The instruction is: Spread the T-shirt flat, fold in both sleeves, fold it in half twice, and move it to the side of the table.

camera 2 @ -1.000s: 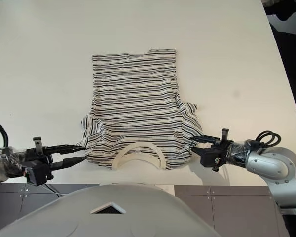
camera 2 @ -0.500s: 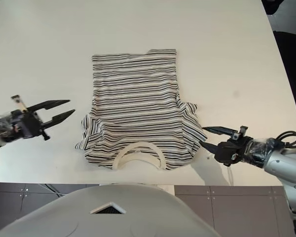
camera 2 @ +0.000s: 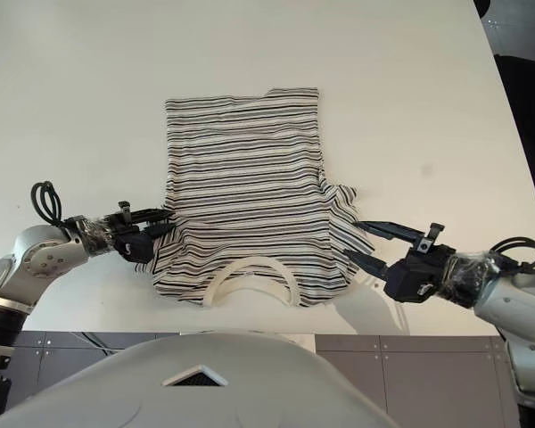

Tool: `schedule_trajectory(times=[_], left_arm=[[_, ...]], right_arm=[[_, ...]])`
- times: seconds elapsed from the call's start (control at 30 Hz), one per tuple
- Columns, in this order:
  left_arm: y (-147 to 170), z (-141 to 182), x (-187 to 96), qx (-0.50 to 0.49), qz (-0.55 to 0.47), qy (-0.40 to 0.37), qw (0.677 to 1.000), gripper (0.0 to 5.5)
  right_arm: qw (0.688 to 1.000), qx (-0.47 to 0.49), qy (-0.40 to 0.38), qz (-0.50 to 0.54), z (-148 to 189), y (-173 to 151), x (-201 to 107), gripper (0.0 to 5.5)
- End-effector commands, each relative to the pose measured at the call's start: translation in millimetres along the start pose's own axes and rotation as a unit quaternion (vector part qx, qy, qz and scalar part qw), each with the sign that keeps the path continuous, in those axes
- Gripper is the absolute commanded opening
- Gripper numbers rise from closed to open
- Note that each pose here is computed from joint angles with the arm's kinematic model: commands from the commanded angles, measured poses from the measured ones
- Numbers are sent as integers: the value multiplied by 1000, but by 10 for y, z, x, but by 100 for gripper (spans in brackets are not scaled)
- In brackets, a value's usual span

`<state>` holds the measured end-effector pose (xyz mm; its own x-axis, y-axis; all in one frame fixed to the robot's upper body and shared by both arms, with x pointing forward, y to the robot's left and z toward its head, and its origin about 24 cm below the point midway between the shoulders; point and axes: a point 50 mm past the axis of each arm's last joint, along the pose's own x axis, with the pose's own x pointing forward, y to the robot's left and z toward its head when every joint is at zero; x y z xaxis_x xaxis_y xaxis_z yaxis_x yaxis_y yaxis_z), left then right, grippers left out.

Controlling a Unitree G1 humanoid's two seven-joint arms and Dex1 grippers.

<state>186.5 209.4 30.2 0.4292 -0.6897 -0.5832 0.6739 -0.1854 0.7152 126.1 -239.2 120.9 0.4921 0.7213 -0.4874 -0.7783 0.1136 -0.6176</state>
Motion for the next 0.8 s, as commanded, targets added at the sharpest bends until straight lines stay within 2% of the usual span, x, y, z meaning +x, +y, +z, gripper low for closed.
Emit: schedule_trajectory(times=[0.03,0.2,0.3,0.57,0.73,0.8], left_arm=[[-181,-120,-46,26,-63,40,997,120],[-266,-214,-108,59,-91,62,992,120],[-218,-324,-166,106,-98,77,987,120],[-6,-388,-301,203,-72,34,976,120],[17,-210,-300,126,-13,-21,992,120],[112,-301,-348,117,19,7,993,120]], right_arm=[[1000,-7,1,0,18,6,39,223],[1000,-10,12,-1,-10,6,47,223],[999,-16,45,1,-109,13,73,223],[993,-55,102,-11,-339,-68,299,223],[992,-81,67,-69,-274,-260,565,223],[993,-81,73,-50,-320,-215,621,223]])
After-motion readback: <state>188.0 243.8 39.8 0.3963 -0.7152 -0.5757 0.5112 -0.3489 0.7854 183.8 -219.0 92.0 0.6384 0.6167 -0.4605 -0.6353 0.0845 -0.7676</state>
